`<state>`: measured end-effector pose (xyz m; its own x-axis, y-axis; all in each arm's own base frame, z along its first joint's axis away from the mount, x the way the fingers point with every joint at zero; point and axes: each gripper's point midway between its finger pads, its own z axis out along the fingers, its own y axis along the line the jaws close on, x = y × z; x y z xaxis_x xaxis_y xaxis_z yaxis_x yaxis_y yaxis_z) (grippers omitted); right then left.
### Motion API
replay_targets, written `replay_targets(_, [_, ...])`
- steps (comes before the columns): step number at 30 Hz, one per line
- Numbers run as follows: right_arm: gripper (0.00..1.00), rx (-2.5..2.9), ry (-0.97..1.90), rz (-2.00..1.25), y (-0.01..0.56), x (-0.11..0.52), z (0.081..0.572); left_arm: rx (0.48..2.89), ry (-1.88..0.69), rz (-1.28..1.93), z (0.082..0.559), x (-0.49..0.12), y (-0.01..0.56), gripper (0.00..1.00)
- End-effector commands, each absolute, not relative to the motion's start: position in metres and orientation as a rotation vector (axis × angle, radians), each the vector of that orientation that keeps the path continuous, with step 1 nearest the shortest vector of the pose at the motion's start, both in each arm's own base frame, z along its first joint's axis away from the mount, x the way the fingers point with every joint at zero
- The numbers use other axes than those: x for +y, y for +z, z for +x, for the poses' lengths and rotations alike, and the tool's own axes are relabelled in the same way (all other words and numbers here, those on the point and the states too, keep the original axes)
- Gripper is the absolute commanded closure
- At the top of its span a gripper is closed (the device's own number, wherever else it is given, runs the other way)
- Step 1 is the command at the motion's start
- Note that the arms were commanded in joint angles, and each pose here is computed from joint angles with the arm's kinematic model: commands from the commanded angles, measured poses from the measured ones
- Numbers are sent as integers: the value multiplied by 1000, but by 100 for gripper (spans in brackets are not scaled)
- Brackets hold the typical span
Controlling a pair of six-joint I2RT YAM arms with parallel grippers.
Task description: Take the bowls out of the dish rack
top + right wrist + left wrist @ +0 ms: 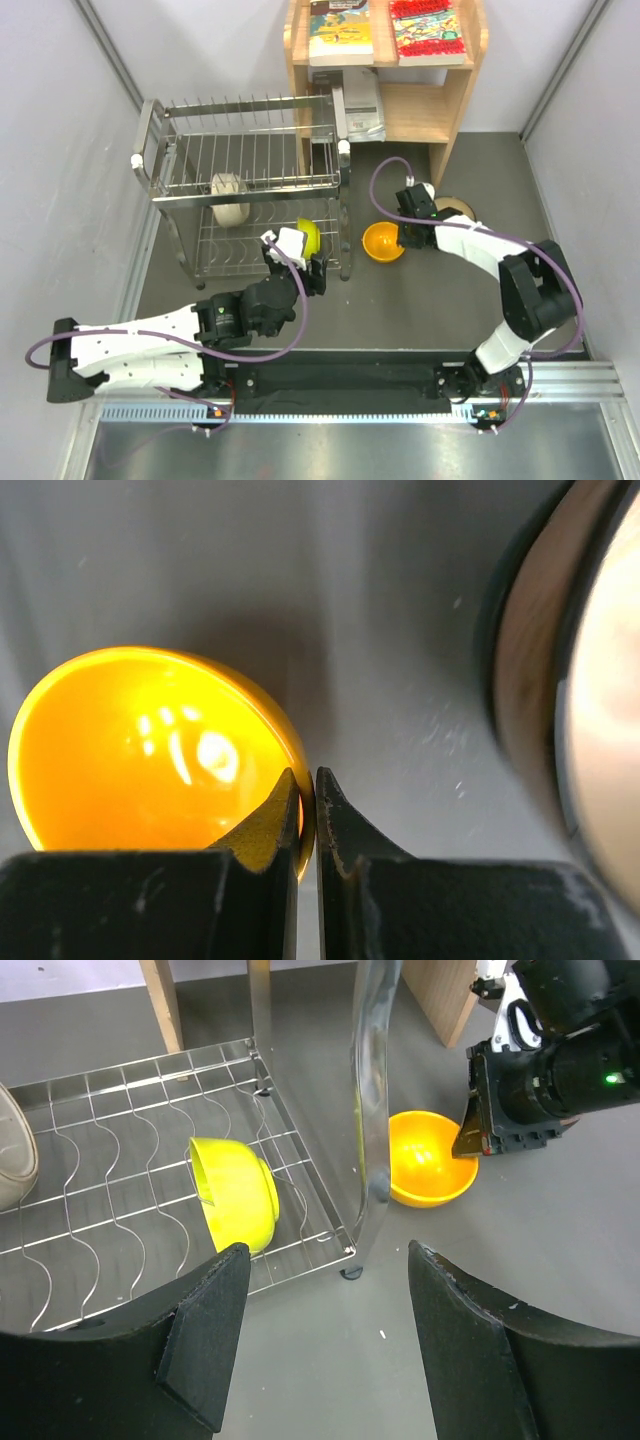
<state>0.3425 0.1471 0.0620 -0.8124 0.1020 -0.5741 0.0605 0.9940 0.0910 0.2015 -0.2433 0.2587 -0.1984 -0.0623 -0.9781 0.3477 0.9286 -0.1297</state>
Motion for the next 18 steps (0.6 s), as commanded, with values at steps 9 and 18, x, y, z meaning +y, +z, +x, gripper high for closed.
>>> replay_targets(9, [82,2447,132,116,82,154,393,1746,-381,185,201,-239,253,31])
replay_targets(18, [39,2413,195,115,95,155,381,1749,-335,178,204,-236,248,31])
